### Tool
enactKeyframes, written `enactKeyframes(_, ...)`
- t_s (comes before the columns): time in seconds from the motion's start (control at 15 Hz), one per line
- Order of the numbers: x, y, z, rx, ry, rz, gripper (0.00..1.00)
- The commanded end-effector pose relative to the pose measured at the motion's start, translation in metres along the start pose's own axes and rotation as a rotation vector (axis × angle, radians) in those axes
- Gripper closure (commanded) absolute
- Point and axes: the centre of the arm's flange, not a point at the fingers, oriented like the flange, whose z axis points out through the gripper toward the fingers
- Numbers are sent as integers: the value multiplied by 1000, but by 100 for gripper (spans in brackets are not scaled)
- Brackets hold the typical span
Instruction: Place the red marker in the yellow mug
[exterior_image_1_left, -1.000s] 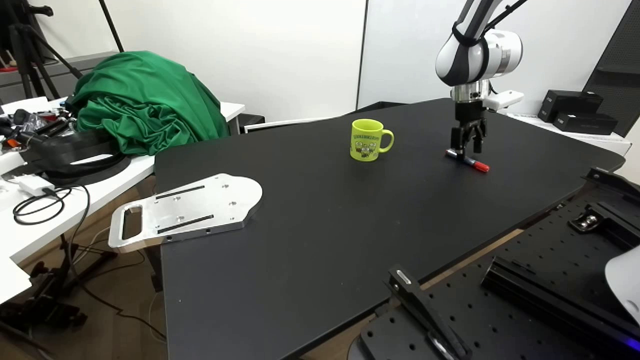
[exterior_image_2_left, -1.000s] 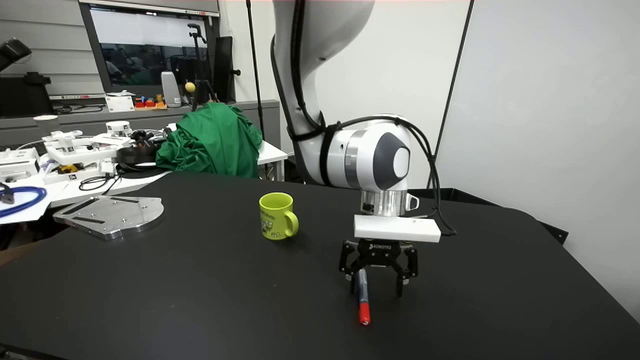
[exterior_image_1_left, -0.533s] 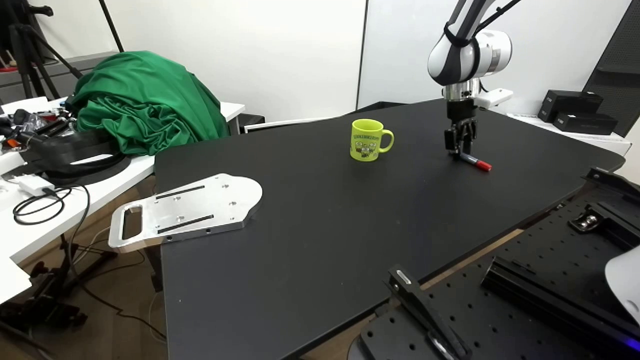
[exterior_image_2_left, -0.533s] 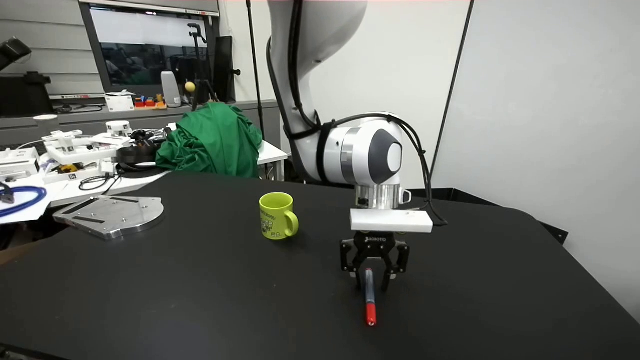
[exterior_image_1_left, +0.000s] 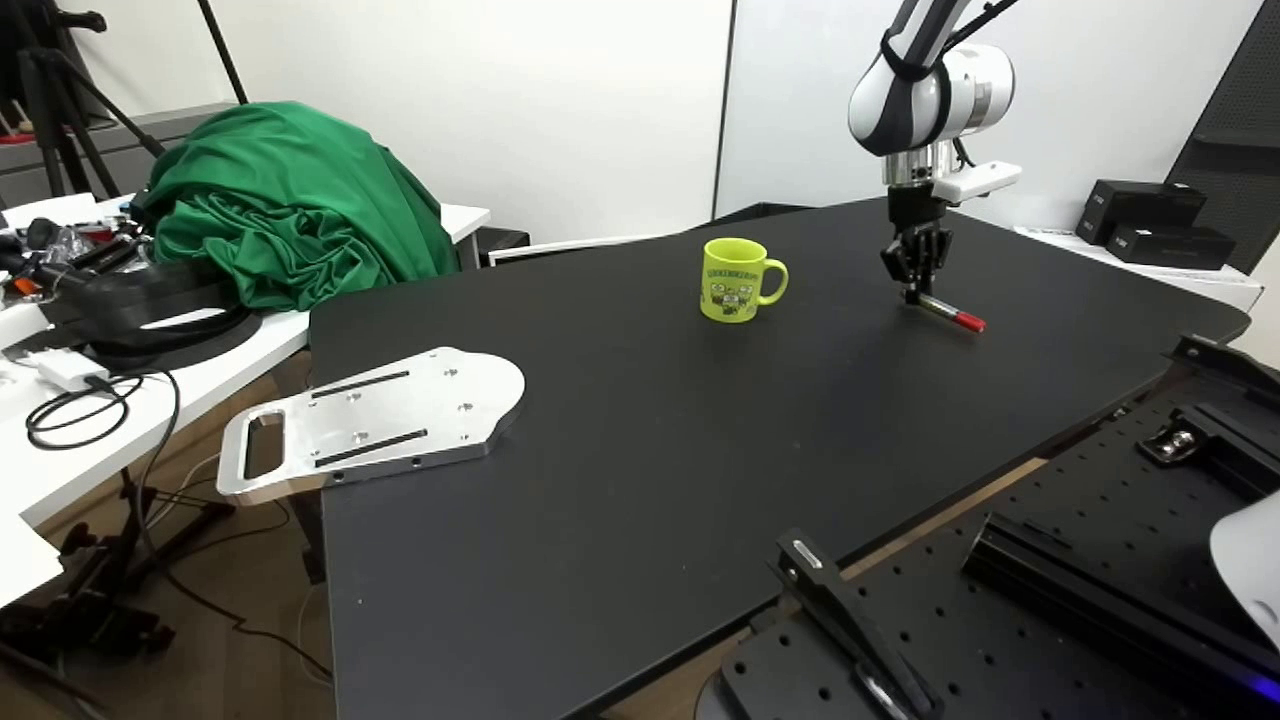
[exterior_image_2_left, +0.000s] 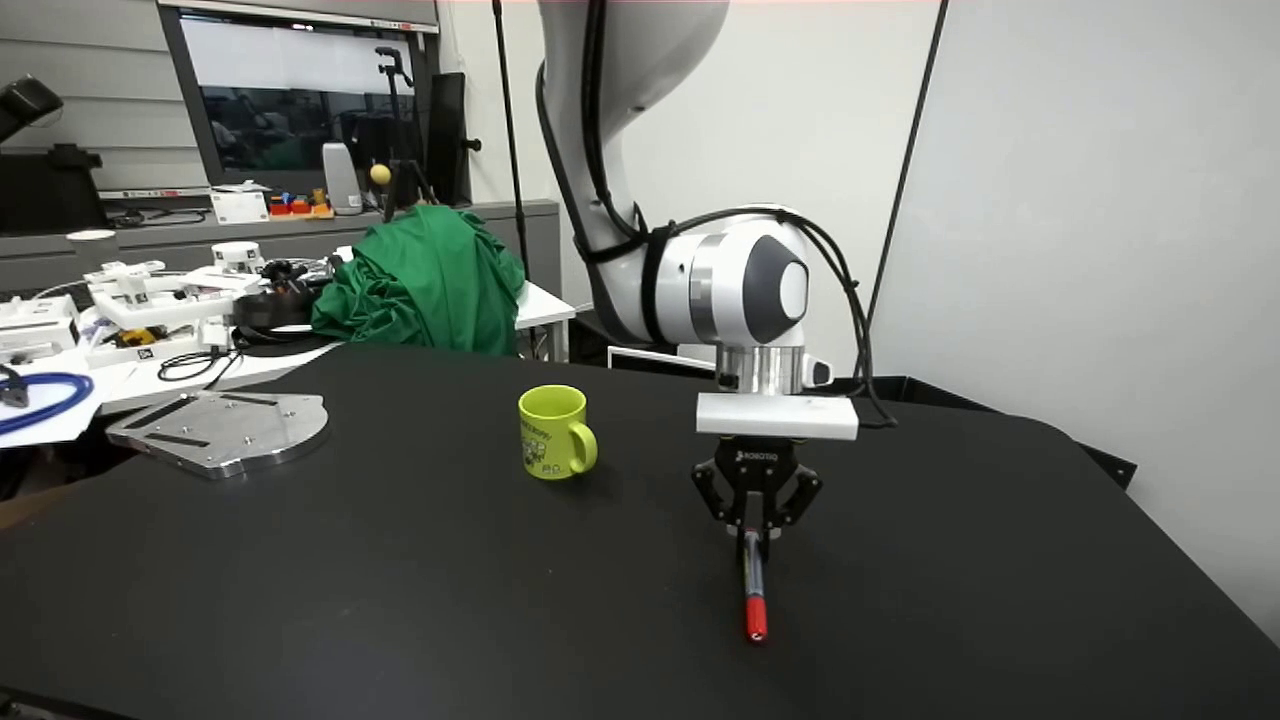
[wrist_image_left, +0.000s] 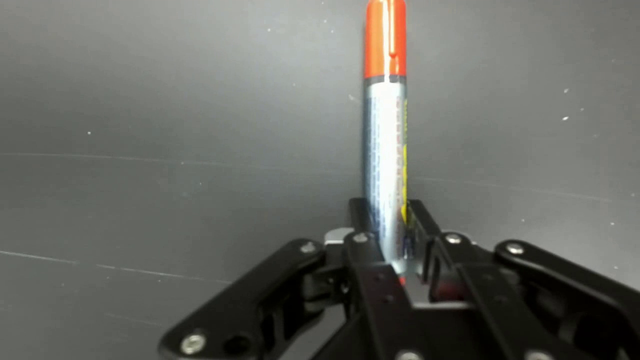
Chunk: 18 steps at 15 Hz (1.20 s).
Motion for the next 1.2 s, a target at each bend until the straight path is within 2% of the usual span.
enactKeyframes(0.0, 6, 16, -20, 34, -61, 139, 95)
enactKeyframes(0.47, 12, 41, -80, 172, -145, 338, 95)
enactKeyframes(0.8, 29, 51, -105, 371, -225, 483, 95)
enactKeyframes(1.13, 57, 41, -114, 580, -331, 595, 95)
